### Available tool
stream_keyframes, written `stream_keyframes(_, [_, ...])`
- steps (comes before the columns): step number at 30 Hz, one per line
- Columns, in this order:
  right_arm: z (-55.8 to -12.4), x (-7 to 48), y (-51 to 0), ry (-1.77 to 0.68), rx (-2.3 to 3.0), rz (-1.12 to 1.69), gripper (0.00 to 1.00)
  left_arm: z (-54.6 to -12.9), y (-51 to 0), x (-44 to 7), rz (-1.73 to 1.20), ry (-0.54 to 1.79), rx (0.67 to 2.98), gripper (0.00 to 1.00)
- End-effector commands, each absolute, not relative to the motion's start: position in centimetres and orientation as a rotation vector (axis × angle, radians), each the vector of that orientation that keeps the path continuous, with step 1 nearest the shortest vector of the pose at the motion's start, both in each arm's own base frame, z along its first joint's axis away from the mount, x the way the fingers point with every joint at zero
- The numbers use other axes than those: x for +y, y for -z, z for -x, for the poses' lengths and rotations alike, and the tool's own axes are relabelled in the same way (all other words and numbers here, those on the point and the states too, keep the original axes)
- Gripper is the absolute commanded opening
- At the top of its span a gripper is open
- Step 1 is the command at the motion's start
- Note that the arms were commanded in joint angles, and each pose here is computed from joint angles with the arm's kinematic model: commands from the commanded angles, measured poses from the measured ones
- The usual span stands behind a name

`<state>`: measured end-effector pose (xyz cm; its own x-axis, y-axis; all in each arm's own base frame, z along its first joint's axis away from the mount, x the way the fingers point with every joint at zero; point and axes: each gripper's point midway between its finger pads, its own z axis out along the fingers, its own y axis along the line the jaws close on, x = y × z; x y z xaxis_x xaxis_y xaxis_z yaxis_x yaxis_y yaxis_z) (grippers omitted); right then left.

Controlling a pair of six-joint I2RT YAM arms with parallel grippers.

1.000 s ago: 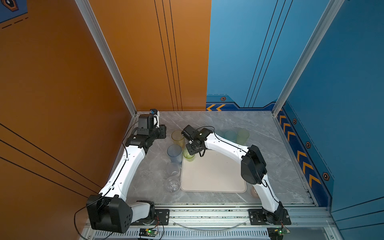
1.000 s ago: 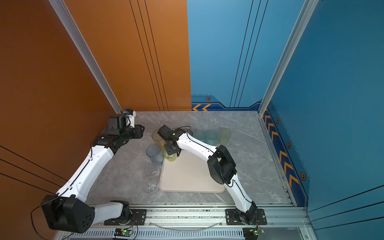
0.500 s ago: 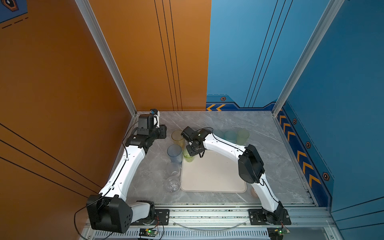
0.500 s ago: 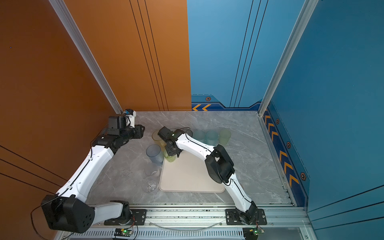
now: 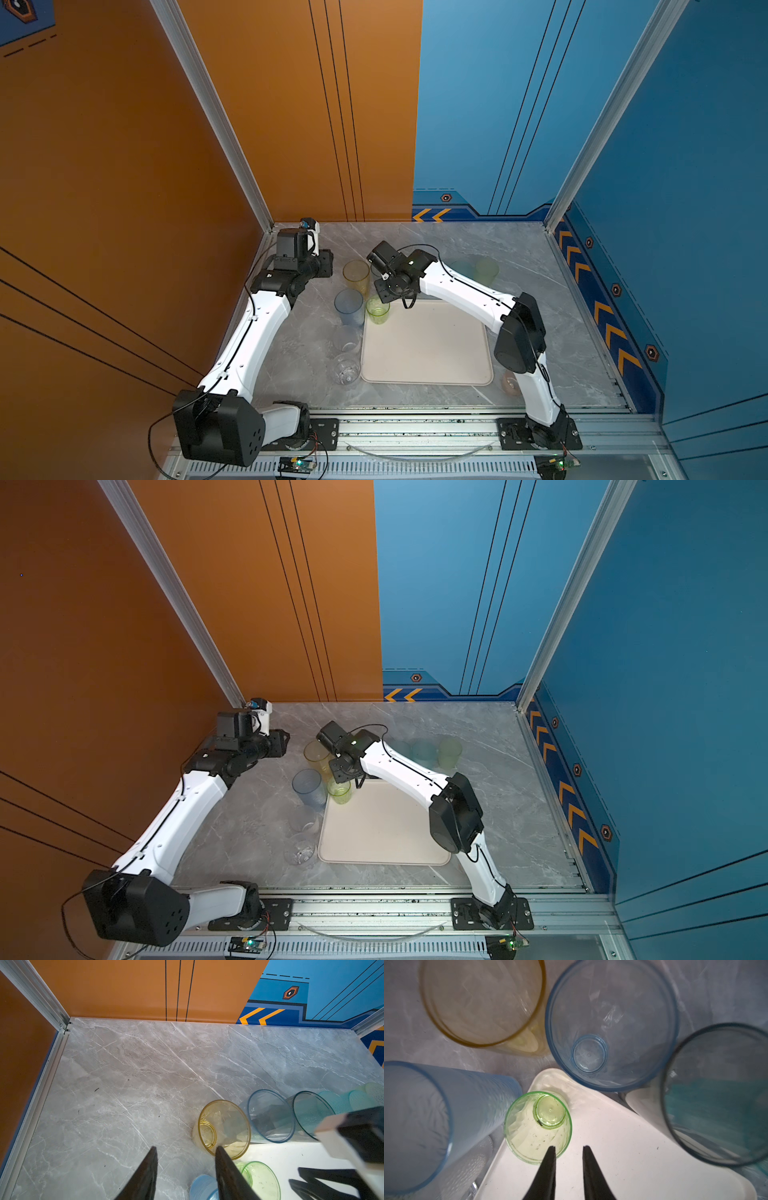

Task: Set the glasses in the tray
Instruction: 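Set the green cup upright on the tray and open the right gripper, then reach the left gripper across to the peach cup while the right arm withdraws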

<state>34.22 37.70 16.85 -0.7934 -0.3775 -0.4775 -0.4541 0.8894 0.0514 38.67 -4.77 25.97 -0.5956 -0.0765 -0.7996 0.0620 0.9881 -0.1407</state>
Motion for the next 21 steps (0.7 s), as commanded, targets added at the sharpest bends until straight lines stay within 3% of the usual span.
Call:
stream_keyframes(1, [-33.2, 35.1, -20.8, -0.202, 2.531, 0.561, 0.23, -37.9, -25.6, -5.0, -0.024, 0.159, 2.222, 0.46])
stream_keyframes(12, [-25.5, 17.6, -21.6, -0.029, 2.639, 0.067, 0.21, -36.0, -28.6, -9.9, -0.199, 0.203, 2.163, 0.46])
stream_keyframes(16, [-23.0, 12.1, -21.3, -0.016, 2.616, -0.171, 0.22, -34.1, -29.1, -16.1, -0.378, 0.348, 2.154, 0.43])
stream_keyframes(21, [-24.4, 5.6, -23.0, -0.021, 2.498, -0.455, 0.25, -30.6, -26.8, -24.4, -0.658, 0.476, 2.21, 0.31])
